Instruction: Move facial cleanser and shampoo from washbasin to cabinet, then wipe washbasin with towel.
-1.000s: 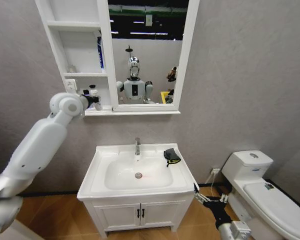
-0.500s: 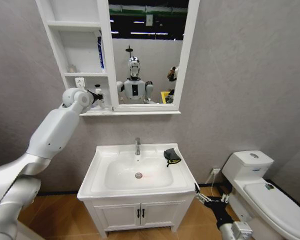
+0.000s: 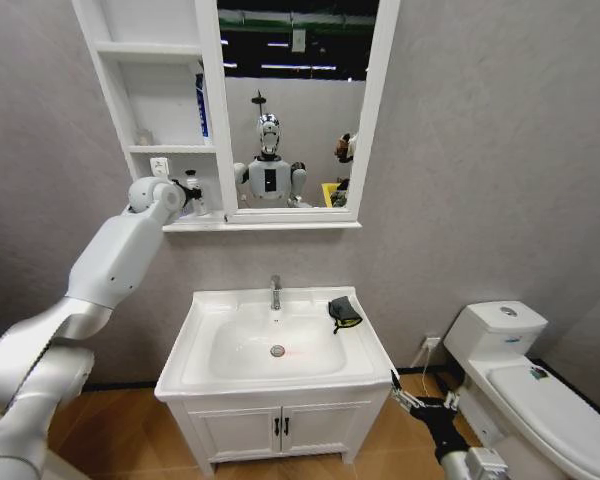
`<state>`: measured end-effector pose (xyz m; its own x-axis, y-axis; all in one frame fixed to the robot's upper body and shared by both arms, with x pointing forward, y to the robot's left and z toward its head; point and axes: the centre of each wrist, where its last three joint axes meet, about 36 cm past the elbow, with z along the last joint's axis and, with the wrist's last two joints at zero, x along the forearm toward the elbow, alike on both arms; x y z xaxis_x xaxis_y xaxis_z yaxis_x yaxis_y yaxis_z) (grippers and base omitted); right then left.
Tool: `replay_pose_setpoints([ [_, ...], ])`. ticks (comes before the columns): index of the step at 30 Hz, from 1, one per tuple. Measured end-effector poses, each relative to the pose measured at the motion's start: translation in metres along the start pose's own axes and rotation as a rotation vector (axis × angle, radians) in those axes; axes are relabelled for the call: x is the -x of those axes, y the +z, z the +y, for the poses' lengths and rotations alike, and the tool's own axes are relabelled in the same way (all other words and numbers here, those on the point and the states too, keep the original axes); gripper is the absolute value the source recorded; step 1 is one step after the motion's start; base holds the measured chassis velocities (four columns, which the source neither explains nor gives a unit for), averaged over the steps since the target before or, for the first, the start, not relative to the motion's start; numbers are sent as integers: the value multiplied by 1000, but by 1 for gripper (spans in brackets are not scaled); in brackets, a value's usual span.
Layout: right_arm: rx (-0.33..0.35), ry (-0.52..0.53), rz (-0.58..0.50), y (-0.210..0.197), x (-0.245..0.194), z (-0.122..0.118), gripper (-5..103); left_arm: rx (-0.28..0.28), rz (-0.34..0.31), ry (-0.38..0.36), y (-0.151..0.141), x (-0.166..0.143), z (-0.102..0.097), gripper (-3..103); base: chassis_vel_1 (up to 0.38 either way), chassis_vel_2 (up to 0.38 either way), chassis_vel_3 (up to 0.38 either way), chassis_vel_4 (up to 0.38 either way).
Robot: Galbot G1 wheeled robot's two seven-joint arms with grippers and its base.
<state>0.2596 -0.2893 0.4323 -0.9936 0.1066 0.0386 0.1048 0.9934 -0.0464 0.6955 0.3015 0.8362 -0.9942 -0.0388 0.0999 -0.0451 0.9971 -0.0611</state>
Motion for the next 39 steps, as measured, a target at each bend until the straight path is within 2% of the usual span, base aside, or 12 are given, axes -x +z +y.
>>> replay_pose_setpoints([
  [1,0,0,0,0,0,0,100,0,0,0,0,0,0,36,0,0,0,0],
  [5,2,0,3,1,0,1,100,-8,-10,-6,1,1,1,58,0,0,0,0],
  [8,2,0,6,2,-1,1,100,-9,-9,-8,2,1,3,64,0,0,0,0],
  [11,0,0,9,3,-1,1,100,-10,-11,-8,5,-1,8,80,0,0,0,0],
  [13,0,0,10,3,-1,1,100,-12,-13,-6,6,-2,9,80,0,0,0,0],
  [18,-2,-1,10,3,0,2,100,-16,-25,19,10,-7,10,98,0,0,0,0],
  [24,-3,-1,11,3,0,2,100,-17,-26,28,15,-10,10,100,0,0,0,0],
  [31,-3,1,10,3,0,2,100,-11,-79,55,22,-43,7,100,0,0,0,0],
  [33,-2,3,11,3,0,3,100,-18,-127,75,34,-78,10,100,0,0,0,0],
  [34,-2,3,11,3,0,3,100,-18,-127,75,34,-78,10,100,0,0,0,0],
  [37,0,5,8,1,-1,5,100,-25,-123,64,63,-118,17,100,0,0,0,0],
  [39,-1,0,6,-1,1,6,100,-4,-143,57,90,-162,22,100,0,0,0,0],
])
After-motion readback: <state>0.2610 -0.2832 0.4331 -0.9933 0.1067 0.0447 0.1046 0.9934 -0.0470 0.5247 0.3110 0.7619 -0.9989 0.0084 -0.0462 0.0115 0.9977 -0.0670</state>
